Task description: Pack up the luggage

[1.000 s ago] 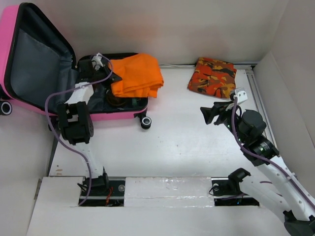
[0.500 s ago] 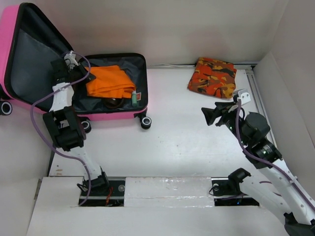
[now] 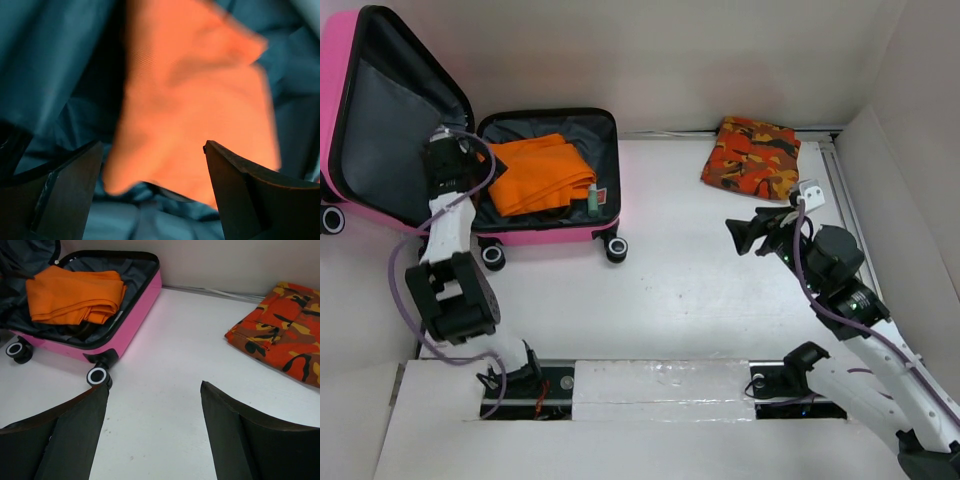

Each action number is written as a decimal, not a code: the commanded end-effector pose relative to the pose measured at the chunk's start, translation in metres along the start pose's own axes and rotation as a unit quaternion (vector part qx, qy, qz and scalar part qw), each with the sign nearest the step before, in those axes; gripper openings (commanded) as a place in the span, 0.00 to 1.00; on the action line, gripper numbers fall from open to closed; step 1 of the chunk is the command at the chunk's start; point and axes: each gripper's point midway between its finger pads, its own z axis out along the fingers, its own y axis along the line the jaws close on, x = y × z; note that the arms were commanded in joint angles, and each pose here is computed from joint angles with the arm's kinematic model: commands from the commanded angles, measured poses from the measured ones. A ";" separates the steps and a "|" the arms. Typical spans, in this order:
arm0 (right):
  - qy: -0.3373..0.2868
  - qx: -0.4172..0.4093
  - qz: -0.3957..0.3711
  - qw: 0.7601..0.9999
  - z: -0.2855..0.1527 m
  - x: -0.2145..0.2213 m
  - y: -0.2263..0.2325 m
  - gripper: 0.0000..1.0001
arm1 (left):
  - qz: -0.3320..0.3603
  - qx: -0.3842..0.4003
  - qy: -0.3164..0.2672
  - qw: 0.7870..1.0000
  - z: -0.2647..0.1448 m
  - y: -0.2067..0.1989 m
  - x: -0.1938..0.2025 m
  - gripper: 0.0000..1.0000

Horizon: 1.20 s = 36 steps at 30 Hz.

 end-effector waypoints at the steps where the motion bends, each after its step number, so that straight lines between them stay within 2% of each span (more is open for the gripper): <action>1: -0.020 -0.010 0.001 1.000 0.000 -0.009 0.005 0.81 | -0.009 0.046 -0.162 0.986 -0.082 -0.067 -0.067 0.80; 3: -0.017 -0.003 0.001 1.000 0.001 -0.005 0.002 0.81 | 0.002 0.070 -0.182 0.981 -0.101 -0.095 -0.066 0.80; 4: -0.022 0.001 0.001 1.000 -0.001 -0.008 0.001 0.81 | 0.017 0.110 -0.196 0.974 -0.120 -0.133 -0.058 0.80; 5: -0.022 0.001 0.001 1.000 -0.001 -0.008 0.001 0.81 | 0.026 0.132 -0.193 0.972 -0.123 -0.154 -0.048 0.80; 6: -0.036 0.005 0.002 0.999 -0.005 -0.018 0.000 0.77 | 0.033 0.161 -0.198 0.966 -0.137 -0.183 -0.045 0.83; 7: -0.028 0.019 0.002 0.999 -0.005 -0.013 -0.005 0.76 | 0.056 0.206 -0.167 0.963 -0.140 -0.229 -0.010 0.83; 8: -0.045 0.025 0.008 0.999 -0.012 -0.027 -0.006 0.73 | 0.059 0.230 -0.145 0.960 -0.141 -0.254 0.011 0.83; 9: -0.052 0.032 0.009 0.998 -0.016 -0.033 -0.008 0.62 | 0.067 0.256 -0.115 0.958 -0.139 -0.279 0.036 0.83; 10: -0.065 0.039 0.010 0.997 -0.024 -0.042 -0.010 0.56 | 0.058 0.283 -0.096 0.952 -0.145 -0.310 0.051 0.83; 11: -0.076 0.057 0.012 0.995 -0.032 -0.052 -0.016 0.51 | 0.082 0.304 -0.035 0.949 -0.128 -0.343 0.115 0.83; 12: -0.084 0.064 0.014 0.994 -0.039 -0.058 -0.018 0.48 | 0.090 0.312 -0.008 0.946 -0.123 -0.360 0.146 0.83; 13: -0.098 0.069 0.016 0.993 -0.048 -0.067 -0.019 0.46 | 0.090 0.332 -0.003 0.939 -0.130 -0.388 0.159 0.83; 14: -0.100 0.084 0.017 0.991 -0.054 -0.071 -0.025 0.46 | 0.114 0.315 0.038 0.941 -0.109 -0.403 0.227 0.83; 16: -0.106 0.087 0.019 0.990 -0.059 -0.079 -0.025 0.49 | 0.125 0.309 0.060 0.941 -0.099 -0.423 0.274 0.83; 17: -0.107 0.092 0.019 0.990 -0.059 -0.079 -0.027 0.52 | 0.113 0.325 0.055 0.937 -0.106 -0.448 0.279 0.85; 18: -0.106 0.093 0.019 0.990 -0.060 -0.081 -0.027 0.56 | 0.114 0.301 0.082 0.943 -0.081 -0.446 0.326 0.85; 21: -0.094 0.083 0.016 0.992 -0.054 -0.076 -0.023 0.66 | 0.077 0.300 0.106 0.945 -0.048 -0.459 0.367 0.85; 24: -0.081 0.075 0.014 0.994 -0.043 -0.067 -0.020 0.66 | 0.026 0.298 0.111 0.948 -0.029 -0.468 0.380 0.82; 25: -0.081 0.075 0.014 0.994 -0.040 -0.067 -0.020 0.66 | 0.025 0.283 0.116 0.952 -0.010 -0.460 0.398 0.81; 27: -0.070 0.071 0.012 0.995 -0.035 -0.060 -0.019 0.66 | 0.001 0.281 0.112 0.953 0.000 -0.469 0.394 0.76; 28: -0.074 0.066 0.012 0.995 -0.035 -0.062 -0.017 0.66 | 0.002 0.262 0.119 0.958 0.022 -0.456 0.407 0.68; 29: -0.071 0.067 0.012 0.995 -0.031 -0.058 -0.018 0.66 | -0.009 0.256 0.119 0.959 0.031 -0.454 0.407 0.65; 33: -0.072 0.061 0.012 0.995 -0.027 -0.057 -0.016 0.66 | -0.040 0.226 0.131 0.964 0.067 -0.433 0.416 0.64; 36: -0.067 0.062 0.007 0.996 -0.024 -0.055 -0.017 0.67 | -0.060 0.229 0.152 0.960 0.080 -0.430 0.419 0.55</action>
